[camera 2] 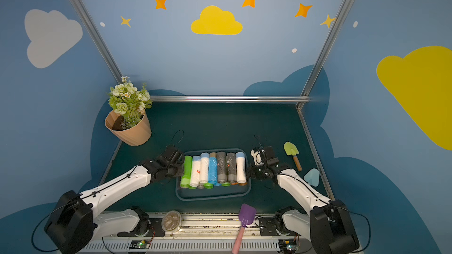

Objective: Put the roll of trash bags into the storage box
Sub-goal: Move the storage box to the center of the board.

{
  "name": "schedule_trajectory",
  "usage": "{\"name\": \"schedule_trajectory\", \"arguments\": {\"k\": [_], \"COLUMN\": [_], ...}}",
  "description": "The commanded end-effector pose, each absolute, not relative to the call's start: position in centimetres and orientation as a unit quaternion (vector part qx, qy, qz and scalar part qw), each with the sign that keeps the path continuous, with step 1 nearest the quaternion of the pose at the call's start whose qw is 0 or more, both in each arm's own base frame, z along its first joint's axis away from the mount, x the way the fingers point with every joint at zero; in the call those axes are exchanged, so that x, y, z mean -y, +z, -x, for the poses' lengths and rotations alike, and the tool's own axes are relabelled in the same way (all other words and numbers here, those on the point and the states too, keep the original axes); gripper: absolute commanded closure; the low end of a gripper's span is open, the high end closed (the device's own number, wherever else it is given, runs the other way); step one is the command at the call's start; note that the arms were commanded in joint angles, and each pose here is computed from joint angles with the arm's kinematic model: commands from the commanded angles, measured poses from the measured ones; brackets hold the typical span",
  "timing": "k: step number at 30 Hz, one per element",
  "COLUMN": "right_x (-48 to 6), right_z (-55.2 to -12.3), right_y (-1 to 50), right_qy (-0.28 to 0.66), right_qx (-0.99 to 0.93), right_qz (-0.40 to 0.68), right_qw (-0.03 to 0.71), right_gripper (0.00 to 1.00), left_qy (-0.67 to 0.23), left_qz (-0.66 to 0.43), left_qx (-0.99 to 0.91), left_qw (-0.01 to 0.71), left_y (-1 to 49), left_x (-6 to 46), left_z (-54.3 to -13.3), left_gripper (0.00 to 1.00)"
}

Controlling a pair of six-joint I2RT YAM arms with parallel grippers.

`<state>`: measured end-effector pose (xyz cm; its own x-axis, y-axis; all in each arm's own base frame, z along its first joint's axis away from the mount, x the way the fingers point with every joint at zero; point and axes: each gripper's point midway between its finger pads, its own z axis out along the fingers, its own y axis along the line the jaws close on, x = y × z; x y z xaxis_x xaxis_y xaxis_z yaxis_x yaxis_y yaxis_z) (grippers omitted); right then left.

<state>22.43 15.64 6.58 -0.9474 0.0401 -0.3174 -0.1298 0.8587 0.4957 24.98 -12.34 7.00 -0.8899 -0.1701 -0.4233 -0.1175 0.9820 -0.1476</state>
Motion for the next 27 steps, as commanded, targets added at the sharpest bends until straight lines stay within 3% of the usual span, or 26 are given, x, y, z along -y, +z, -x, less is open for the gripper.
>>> {"name": "schedule_trajectory", "arguments": {"k": [1, 11, 15, 20, 27], "right_x": [-14.9, -14.5, -14.3, -13.6, -12.1], "right_z": [-24.4, -26.6, -26.9, -26.8, -25.8], "right_y": [6.7, 6.7, 7.3, 9.0, 10.9], "right_qy": [0.246, 0.234, 0.235, 0.231, 0.212], "right_qx": [-0.952, -0.953, -0.951, -0.946, -0.945], "right_qz": [0.004, -0.009, -0.008, -0.004, -0.006], "right_qw": [0.183, 0.194, 0.200, 0.227, 0.248], "right_gripper": [0.93, 0.92, 0.87, 0.79, 0.73], "left_qy": [-0.060, -0.044, -0.030, -0.055, -0.070], "left_qz": [0.079, 0.079, 0.090, 0.082, 0.084], "left_qx": [-0.957, -0.960, -0.965, -0.958, -0.951], "left_qw": [0.273, 0.264, 0.246, 0.268, 0.288], "left_y": [9.0, 9.0, 9.3, 11.1, 13.9], "left_x": [12.5, 13.0, 12.1, 12.4, 12.0], "left_z": [-28.3, -32.7, -32.1, -31.8, -31.1], "left_gripper": [0.97, 0.96, 0.85, 0.55, 0.47]}}
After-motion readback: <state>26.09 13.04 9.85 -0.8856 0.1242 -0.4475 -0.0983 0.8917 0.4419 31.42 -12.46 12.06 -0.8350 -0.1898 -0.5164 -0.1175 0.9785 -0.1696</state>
